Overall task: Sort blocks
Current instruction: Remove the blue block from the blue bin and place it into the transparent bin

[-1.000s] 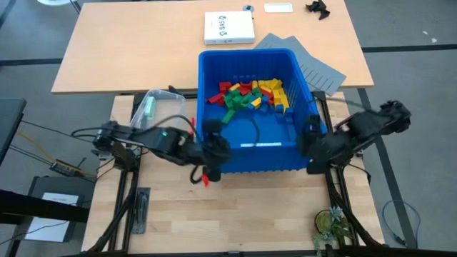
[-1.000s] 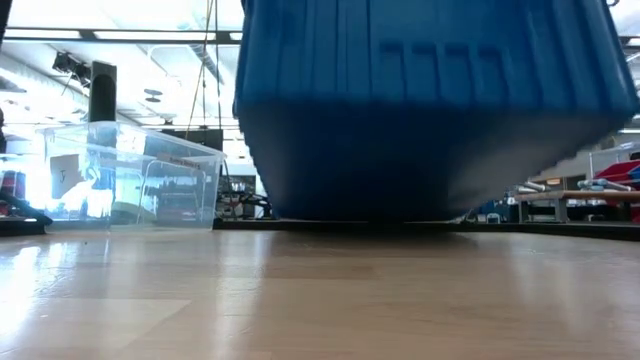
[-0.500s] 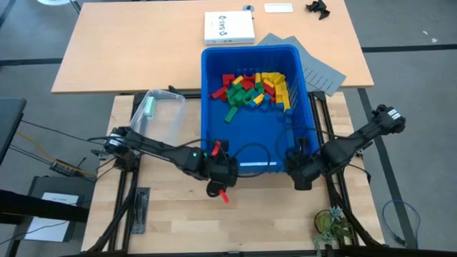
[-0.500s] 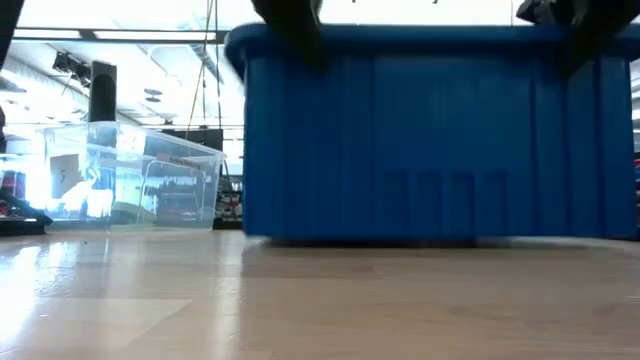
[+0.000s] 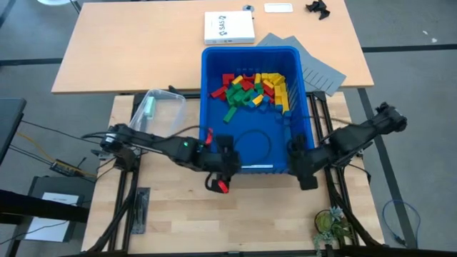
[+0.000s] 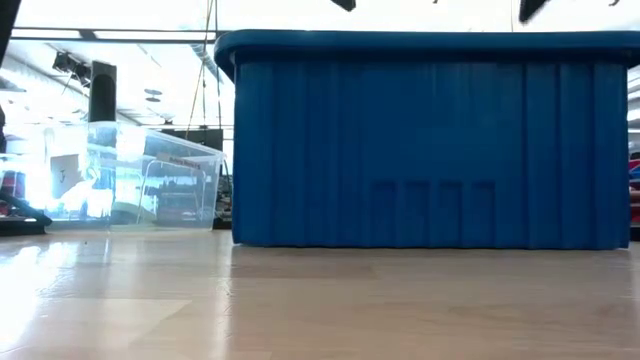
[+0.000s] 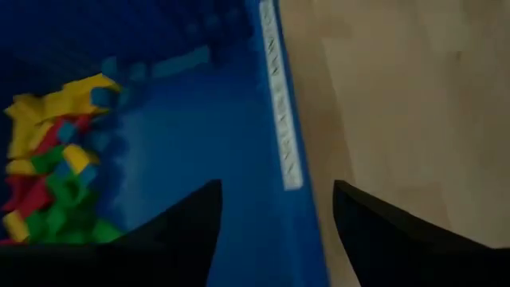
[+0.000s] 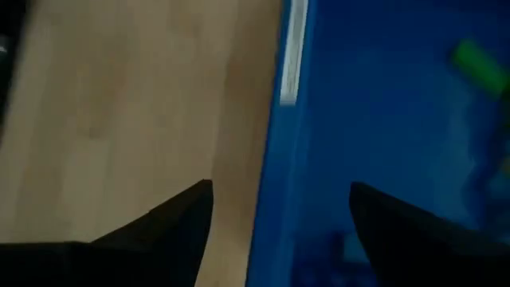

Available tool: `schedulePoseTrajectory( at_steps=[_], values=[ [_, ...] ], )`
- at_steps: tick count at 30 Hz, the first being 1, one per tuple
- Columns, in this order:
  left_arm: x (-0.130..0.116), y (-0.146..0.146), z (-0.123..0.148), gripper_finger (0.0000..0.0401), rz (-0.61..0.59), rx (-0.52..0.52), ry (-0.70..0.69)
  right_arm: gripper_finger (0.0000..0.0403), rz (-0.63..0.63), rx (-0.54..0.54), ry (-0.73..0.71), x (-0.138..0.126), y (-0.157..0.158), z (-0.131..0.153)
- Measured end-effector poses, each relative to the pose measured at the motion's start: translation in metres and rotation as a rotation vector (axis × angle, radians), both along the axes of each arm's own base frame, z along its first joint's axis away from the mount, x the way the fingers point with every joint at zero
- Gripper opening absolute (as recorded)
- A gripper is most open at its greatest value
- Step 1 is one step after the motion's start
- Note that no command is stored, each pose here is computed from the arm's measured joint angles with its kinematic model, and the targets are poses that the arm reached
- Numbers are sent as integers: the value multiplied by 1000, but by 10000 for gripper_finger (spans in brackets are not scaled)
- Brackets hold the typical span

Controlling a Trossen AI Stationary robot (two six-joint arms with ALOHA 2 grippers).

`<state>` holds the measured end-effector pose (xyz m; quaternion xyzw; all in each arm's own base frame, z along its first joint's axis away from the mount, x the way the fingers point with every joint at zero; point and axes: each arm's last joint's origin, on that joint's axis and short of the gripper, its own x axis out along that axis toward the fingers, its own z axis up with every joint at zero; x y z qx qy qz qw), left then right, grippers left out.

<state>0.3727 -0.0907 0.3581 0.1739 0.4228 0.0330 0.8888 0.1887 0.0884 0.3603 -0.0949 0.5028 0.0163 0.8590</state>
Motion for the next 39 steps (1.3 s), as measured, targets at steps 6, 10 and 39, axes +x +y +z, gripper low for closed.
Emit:
schedulePoseTrajectory(
  at_steps=[6,10,39],
  values=[
    [-29,24,26,240,90,60,6,274,-15,-91,-186,0,-20,38],
    [-58,51,35,230,215,62,-17,266,-117,-120,-262,8,-44,45],
    [-177,158,-64,217,1003,-158,16,260,-727,27,27,74,-332,-83]
  ],
)
